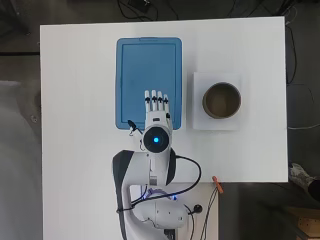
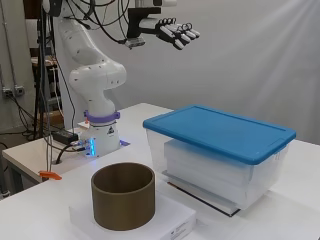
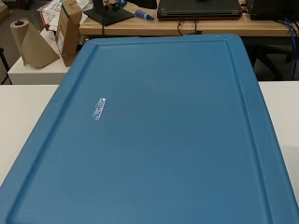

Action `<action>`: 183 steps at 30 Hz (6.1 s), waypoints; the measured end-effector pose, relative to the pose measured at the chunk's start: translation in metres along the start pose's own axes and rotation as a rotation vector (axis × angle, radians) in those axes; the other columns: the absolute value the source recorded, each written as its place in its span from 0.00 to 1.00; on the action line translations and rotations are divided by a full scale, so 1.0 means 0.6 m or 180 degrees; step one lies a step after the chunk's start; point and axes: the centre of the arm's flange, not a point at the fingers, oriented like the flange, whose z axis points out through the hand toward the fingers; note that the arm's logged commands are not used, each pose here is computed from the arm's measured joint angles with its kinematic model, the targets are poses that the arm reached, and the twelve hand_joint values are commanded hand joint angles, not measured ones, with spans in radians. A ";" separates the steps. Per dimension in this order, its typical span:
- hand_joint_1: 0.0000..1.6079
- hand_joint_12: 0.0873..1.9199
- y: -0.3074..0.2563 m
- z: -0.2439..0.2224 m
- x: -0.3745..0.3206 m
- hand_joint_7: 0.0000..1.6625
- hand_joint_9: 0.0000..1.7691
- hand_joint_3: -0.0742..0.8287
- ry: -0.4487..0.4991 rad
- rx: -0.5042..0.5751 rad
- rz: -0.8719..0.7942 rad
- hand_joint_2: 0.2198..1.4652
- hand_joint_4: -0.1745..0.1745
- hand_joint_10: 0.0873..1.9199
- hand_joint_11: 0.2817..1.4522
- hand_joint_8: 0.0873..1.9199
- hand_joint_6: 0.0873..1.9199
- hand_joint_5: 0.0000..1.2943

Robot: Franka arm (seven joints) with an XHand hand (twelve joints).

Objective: Teleoperate dual arm-hand system to remove items from a box

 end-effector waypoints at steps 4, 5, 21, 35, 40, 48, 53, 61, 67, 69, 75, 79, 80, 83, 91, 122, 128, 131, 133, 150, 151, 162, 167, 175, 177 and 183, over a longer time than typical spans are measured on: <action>0.16 0.00 0.140 0.060 -0.014 0.07 0.13 0.07 -0.0130 0.0312 0.0290 0.52 0.44 0.00 0.14 0.00 0.00 0.06; 0.16 0.00 0.166 0.086 -0.013 0.08 0.14 0.07 -0.0197 0.0386 0.0326 0.52 0.44 0.00 0.14 0.00 0.00 0.07; 0.13 0.00 0.055 0.254 0.070 0.14 0.19 0.08 -0.0556 0.0388 -0.0759 0.51 0.36 0.00 0.14 0.00 0.00 0.10; 0.19 0.00 -0.025 0.339 -0.002 0.00 0.07 0.07 -0.1430 -0.0961 -0.0848 0.46 0.28 0.00 0.06 0.00 0.00 0.00; 0.62 0.53 -0.017 0.365 0.000 0.42 0.45 0.09 -0.1530 -0.0975 -0.0964 0.74 0.77 0.65 0.31 0.74 0.77 0.39; 0.81 0.58 0.014 0.348 -0.033 0.39 0.45 0.11 -0.0938 -0.0530 -0.2057 0.86 0.05 0.69 0.24 0.84 0.94 0.29; 0.73 0.61 0.022 0.311 -0.014 0.39 0.43 0.09 -0.0665 -0.0663 -0.1901 0.90 0.49 0.76 0.24 0.83 0.97 0.27; 0.66 0.53 0.067 0.240 0.013 0.35 0.36 0.09 -0.0301 -0.0364 -0.1533 0.95 0.38 0.81 0.23 0.93 0.90 0.31; 0.66 0.64 0.094 0.215 0.023 0.37 0.38 0.08 -0.0170 0.0117 -0.1245 0.93 0.31 0.92 0.22 0.94 0.81 0.37; 0.74 0.62 0.104 0.196 0.027 0.35 0.38 0.08 -0.0272 0.0020 -0.1224 0.91 0.27 0.84 0.21 0.90 0.85 0.36; 0.71 0.44 0.236 0.140 0.094 0.38 0.39 0.08 -0.0442 -0.0480 -0.1110 0.89 0.43 0.80 0.26 0.85 0.81 0.40; 0.74 0.46 0.342 0.125 0.159 0.38 0.40 0.08 -0.0525 -0.0619 -0.1101 0.89 0.32 0.79 0.25 0.84 0.78 0.40; 0.59 0.33 0.363 0.124 0.173 0.35 0.38 0.07 -0.0546 -0.0639 -0.1112 0.82 0.39 0.55 0.23 0.60 0.55 0.34; 0.17 0.02 0.377 0.111 0.178 0.08 0.16 0.06 -0.0635 -0.0690 -0.1053 0.53 0.39 0.05 0.12 0.05 0.05 0.07; 0.15 0.00 0.332 0.137 0.186 0.09 0.17 0.09 -0.0405 -0.0303 -0.1138 0.49 0.51 0.00 0.13 0.00 0.00 0.04; 0.23 0.00 0.325 0.380 0.251 0.06 0.16 0.08 -0.1323 0.0540 -0.1058 0.48 0.51 0.00 0.17 0.00 0.00 0.02; 0.65 0.92 0.347 0.363 0.254 0.49 0.61 0.09 -0.1422 0.0698 -0.0729 0.79 0.57 0.96 0.47 0.85 0.63 0.60; 0.73 0.91 0.345 0.369 0.248 0.47 0.57 0.08 -0.1293 0.0865 -0.0992 0.81 0.08 0.93 0.38 0.77 0.63 0.57; 0.74 0.90 0.340 0.368 0.235 0.48 0.57 0.08 -0.1248 0.0897 -0.1049 0.82 0.01 0.89 0.36 0.80 0.59 0.56; 0.82 0.63 0.418 0.133 -0.138 0.54 0.59 0.08 -0.0586 0.0368 0.0277 0.76 0.00 0.59 0.26 0.63 0.54 0.57; 0.84 0.62 0.416 0.125 -0.142 0.54 0.59 0.08 -0.0571 0.0351 0.0274 0.75 0.00 0.60 0.26 0.60 0.53 0.58; 0.05 0.00 0.073 0.175 0.383 0.03 0.13 0.09 -0.0783 0.0234 -0.2049 0.42 0.44 0.00 0.13 0.00 0.00 0.00; 0.07 0.00 0.255 0.186 0.200 0.06 0.15 0.09 -0.0803 0.0299 -0.0994 0.45 0.47 0.00 0.13 0.00 0.00 0.01; 0.00 0.00 0.327 0.176 0.056 0.07 0.15 0.11 -0.0628 0.0248 -0.0216 0.50 0.47 0.00 0.13 0.00 0.00 0.04; 0.00 0.00 0.319 0.160 0.053 0.07 0.15 0.11 -0.0565 0.0200 -0.0194 0.51 0.46 0.00 0.13 0.00 0.00 0.04; 0.00 0.00 0.300 0.116 0.041 0.07 0.14 0.11 -0.0442 0.0118 -0.0110 0.53 0.46 0.00 0.13 0.00 0.00 0.06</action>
